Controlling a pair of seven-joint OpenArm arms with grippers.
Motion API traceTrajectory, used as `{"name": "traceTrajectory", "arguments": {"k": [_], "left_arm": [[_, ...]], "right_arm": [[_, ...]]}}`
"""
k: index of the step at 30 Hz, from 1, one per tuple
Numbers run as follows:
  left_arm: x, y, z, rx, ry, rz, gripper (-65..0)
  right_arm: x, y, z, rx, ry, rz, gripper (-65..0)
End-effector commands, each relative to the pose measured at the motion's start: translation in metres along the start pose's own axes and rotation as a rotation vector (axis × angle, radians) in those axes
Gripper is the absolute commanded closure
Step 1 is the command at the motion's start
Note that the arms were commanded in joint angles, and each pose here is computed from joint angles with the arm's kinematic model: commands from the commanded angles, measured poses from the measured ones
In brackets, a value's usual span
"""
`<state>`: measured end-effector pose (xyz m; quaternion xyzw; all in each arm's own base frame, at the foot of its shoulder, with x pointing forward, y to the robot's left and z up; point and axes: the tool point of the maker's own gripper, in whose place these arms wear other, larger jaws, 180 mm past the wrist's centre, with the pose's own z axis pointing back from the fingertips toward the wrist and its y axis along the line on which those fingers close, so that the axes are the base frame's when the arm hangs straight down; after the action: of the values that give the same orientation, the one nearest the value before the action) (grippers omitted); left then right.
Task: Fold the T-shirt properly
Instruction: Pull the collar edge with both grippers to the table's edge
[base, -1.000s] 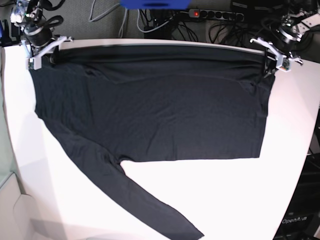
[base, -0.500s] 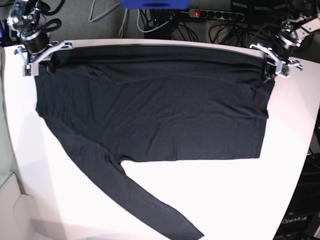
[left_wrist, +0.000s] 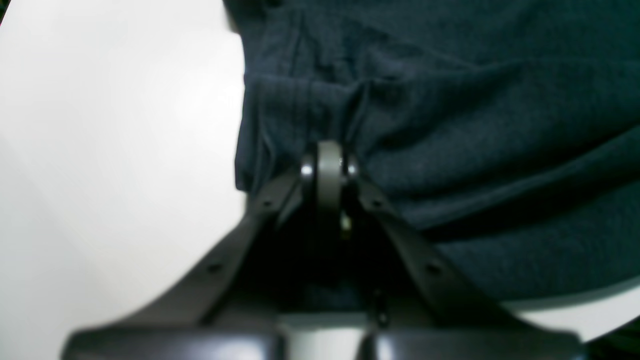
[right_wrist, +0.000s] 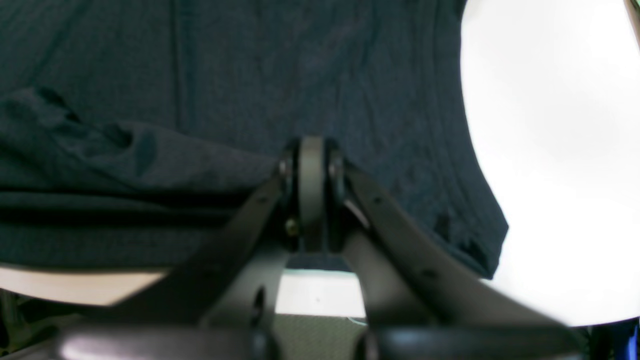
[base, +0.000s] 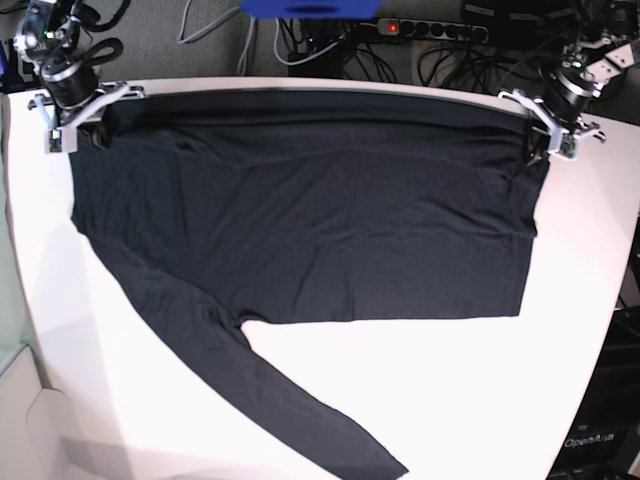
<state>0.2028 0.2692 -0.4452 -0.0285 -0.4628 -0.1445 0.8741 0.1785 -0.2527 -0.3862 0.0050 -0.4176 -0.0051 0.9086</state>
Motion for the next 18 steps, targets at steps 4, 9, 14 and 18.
{"name": "traceTrajectory", "arguments": {"k": [4,9,14,18], "left_arm": [[-0.054,-0.028,0.016,-0.082,0.261,0.057,-0.5],[-0.034,-0.024,0.018,-0.081,0.139,0.052,-22.6],[-0.028,-0.029,0.027,-0.091,0.084,0.065,-42.0],[-0.026,-0.026,0.029,-0.08,0.052,0.069,-42.3]], "right_arm": [[0.014,-0.004,0.002,-0.006,-0.043,0.013,0.0],[0.015,-0.005,0.002,-0.007,-0.046,0.016,0.0],[0.018,-0.009,0.002,-0.009,-0.046,0.036,-0.3],[0.026,-0.009,-0.001,-0.009,-0.068,0.036,-5.4]]}}
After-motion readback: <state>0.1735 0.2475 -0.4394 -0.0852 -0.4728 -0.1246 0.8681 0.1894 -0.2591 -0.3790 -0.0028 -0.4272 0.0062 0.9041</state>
